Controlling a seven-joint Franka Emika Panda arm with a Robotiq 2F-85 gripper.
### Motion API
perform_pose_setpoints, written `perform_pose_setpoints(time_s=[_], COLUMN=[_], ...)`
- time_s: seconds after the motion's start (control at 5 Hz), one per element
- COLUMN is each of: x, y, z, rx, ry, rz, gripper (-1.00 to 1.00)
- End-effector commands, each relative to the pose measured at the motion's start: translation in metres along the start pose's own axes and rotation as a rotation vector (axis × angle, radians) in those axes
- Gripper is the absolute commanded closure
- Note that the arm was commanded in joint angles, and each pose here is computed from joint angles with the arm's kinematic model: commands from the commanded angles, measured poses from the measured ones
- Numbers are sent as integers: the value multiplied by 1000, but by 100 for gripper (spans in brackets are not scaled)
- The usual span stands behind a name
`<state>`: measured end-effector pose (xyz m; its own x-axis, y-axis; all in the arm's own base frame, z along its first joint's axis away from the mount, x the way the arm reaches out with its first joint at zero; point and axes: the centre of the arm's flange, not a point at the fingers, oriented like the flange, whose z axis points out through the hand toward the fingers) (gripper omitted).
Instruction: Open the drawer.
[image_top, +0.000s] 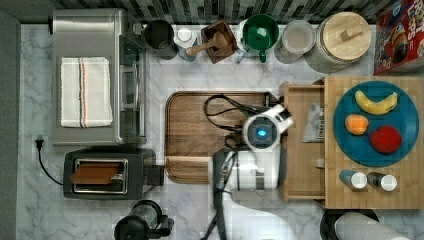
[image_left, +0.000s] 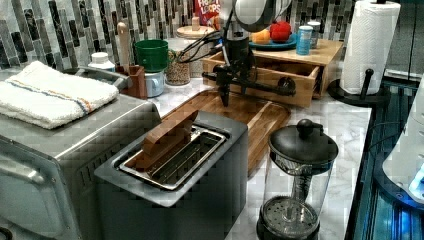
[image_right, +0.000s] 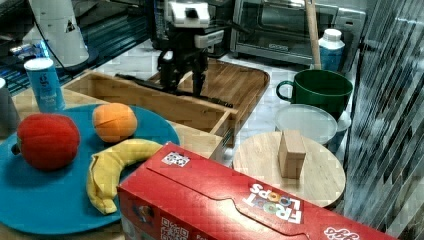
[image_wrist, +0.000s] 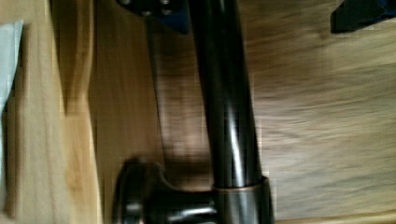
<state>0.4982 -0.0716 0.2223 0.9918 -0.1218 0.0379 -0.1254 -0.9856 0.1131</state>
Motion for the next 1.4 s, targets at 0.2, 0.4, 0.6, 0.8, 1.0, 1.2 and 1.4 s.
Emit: perform_pose_setpoints(time_s=[0.2, 0.4, 0.6, 0.8, 1.0, 1.2, 1.4], x=[-2, 2, 2, 2, 2, 2, 2], y=[-117, -118, -118, -118, -118, -118, -118], z=[-53, -53, -52, -53, -53, -53, -53], rx=[57, 67, 68, 68, 68, 68, 68], ry=[65, 80, 80, 80, 80, 80, 80], rz=[-140, -115, -115, -115, -115, -115, -115], gripper=[-100, -100, -100, -100, -100, -100, -100])
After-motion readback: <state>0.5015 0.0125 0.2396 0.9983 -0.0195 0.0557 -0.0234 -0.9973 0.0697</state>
